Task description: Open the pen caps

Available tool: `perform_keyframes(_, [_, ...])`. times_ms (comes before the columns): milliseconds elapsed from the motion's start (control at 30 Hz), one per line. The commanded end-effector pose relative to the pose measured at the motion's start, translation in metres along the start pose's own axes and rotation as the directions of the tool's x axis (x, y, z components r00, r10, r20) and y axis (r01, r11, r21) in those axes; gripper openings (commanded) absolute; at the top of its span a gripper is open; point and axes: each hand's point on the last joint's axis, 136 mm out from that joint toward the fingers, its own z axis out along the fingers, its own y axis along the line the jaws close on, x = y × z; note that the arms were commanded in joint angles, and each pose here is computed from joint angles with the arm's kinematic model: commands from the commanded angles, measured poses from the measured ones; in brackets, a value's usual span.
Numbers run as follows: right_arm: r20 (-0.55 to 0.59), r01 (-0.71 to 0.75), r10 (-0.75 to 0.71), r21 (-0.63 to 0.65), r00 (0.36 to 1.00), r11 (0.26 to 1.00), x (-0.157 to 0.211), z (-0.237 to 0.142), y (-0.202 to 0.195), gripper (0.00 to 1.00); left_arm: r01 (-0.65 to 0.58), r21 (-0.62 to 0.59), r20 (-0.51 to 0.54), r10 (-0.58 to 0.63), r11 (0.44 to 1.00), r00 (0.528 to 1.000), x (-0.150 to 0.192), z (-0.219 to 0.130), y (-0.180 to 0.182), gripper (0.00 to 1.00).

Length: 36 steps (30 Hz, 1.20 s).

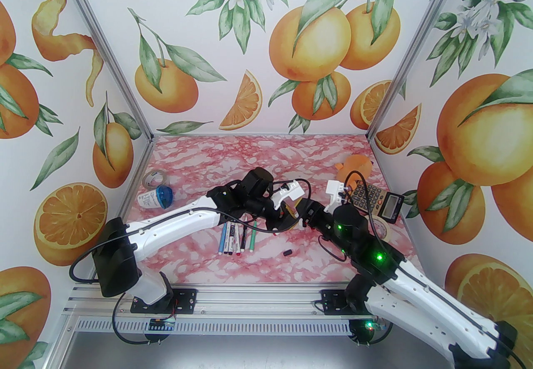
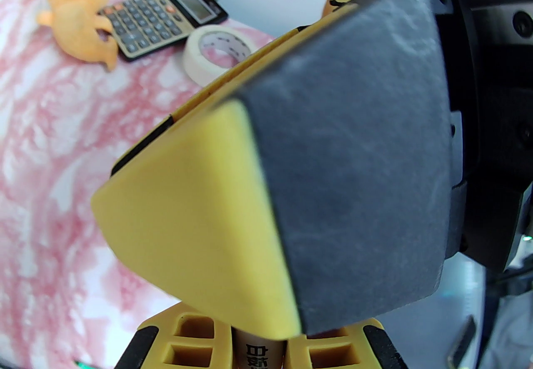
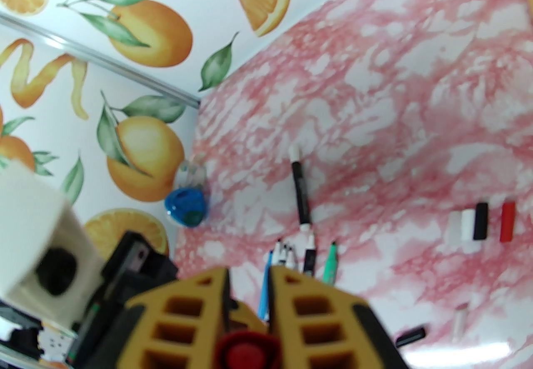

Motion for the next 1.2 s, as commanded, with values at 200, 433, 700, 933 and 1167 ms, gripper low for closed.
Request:
perform_keyframes(200, [0.276,-0.064,0.008,0.194,0.961,0.979,-0.055,-0.037,-0.04,0.07,-0.032,-0.14,-0.163,0.009,0.99,0.987,0.035,0.001,0.022,0.01])
perform_keyframes(433, [0.348,-0.101,0.03,0.186,0.937,0.977,-0.064,-0.049,-0.049,0.06,-0.044,-0.101,-0.185,0.025,0.994,0.982,0.039,0.004,0.014,0.0])
perform_keyframes(700, [0.369,0.02,-0.032,0.036,0.929,0.999,-0.069,-0.055,-0.021,0.08,0.033,0.221,-0.154,0.002,0.975,0.988,0.031,0.006,-0.038,0.0])
perform_keyframes(933, [0.354,0.115,-0.094,-0.04,0.93,0.993,-0.067,-0.055,-0.001,0.08,0.077,0.352,-0.142,-0.029,0.933,0.989,0.025,0.001,-0.053,0.0])
perform_keyframes(1167, [0.289,0.126,-0.144,0.079,0.946,0.989,-0.059,-0.047,-0.019,0.09,0.057,0.177,-0.089,-0.042,0.983,0.995,0.016,-0.006,-0.023,0.0])
